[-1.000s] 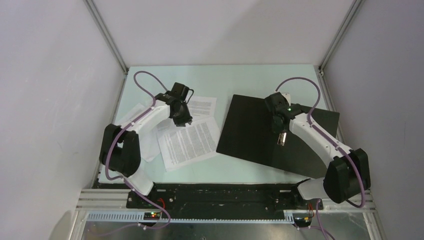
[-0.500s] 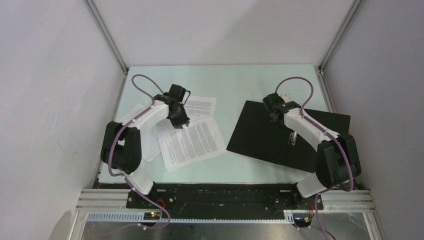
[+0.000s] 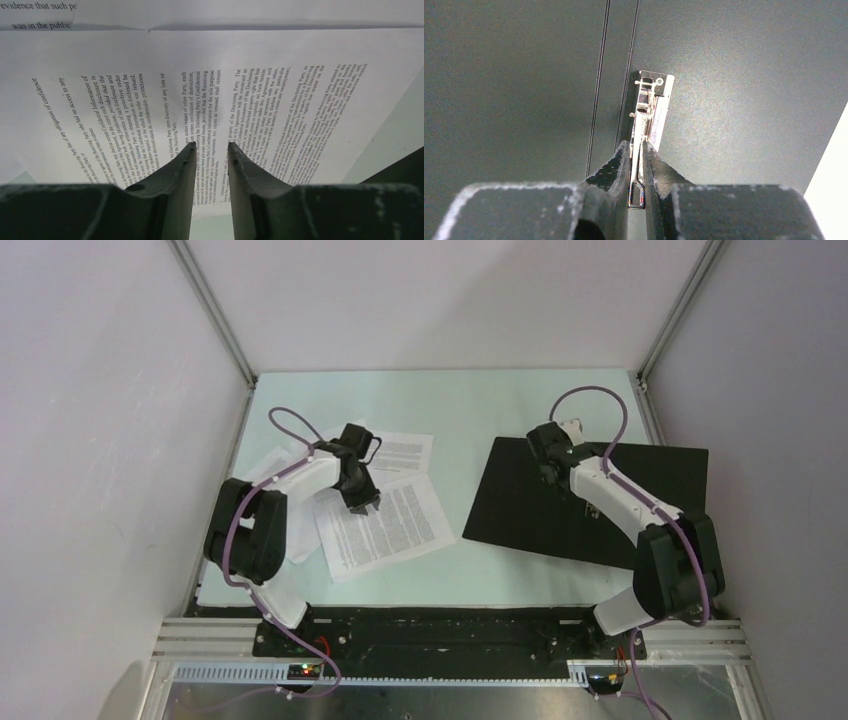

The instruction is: Put the files into the folder

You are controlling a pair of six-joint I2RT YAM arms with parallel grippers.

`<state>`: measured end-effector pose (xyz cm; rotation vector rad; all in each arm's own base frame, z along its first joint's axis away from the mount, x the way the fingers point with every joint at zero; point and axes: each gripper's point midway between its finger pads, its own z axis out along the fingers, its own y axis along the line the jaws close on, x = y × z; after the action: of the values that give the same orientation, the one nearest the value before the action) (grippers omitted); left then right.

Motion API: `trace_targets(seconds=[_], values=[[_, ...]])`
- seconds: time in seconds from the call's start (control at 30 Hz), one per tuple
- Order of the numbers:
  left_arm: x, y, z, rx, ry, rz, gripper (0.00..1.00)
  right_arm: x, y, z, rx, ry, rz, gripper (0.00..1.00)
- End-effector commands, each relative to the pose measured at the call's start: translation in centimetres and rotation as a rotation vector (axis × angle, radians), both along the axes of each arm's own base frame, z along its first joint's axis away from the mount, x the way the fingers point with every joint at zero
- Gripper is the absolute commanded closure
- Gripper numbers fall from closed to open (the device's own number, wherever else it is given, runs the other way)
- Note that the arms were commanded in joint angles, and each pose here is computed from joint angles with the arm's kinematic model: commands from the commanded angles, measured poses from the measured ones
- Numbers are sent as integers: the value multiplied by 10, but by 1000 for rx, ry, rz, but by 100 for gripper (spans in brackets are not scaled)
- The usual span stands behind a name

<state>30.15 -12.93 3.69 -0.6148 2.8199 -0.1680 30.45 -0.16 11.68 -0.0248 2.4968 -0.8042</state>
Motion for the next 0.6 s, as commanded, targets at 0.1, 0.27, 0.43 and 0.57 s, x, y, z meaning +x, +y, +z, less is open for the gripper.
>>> trace_targets(seconds=[0.1, 0.27, 0.43, 0.57], values=[[-3, 3, -5, -15, 7, 31, 65, 24, 32, 29, -45, -150, 163, 100], [-3, 4, -3, -20, 1, 32, 65, 28, 71, 10, -54, -121, 276, 100], [-5, 7, -2, -14, -4, 32, 65, 22, 77, -17, -24, -59, 254, 100], [-6, 9, -2, -8, -9, 29, 65, 20, 57, -29, -17, -17, 177, 100]])
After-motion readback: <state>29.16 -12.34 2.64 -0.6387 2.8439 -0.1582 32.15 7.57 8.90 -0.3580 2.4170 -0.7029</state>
